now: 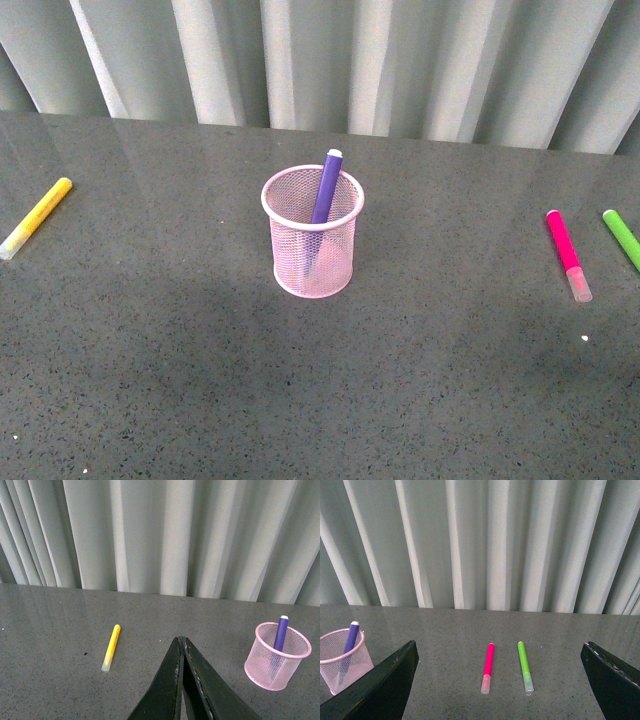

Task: Insert purple and pink pens into pink cup

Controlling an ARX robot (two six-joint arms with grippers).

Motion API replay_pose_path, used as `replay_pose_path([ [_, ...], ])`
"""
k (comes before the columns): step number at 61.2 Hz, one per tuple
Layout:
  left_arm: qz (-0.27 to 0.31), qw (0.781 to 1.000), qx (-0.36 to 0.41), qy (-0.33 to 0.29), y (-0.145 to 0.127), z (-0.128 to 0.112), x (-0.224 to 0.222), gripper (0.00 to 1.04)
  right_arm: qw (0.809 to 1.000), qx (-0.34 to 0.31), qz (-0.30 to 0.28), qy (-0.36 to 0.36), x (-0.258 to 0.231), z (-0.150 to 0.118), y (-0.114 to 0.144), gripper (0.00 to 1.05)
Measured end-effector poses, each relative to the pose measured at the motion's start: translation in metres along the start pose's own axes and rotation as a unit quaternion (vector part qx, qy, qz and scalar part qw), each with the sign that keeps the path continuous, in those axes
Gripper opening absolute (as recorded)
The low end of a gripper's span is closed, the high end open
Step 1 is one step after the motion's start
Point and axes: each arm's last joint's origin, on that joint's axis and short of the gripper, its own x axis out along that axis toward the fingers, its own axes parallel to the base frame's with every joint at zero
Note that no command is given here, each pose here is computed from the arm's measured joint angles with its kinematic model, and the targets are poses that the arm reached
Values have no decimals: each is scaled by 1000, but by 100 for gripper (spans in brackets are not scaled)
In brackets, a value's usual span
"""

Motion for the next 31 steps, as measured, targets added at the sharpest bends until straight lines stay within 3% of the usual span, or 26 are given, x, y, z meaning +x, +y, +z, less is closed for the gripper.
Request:
replay_pose_path([
  [31, -1, 1000, 0, 4, 0, -3, -14, 4, 1000, 0, 0, 0, 0, 0, 0, 98],
])
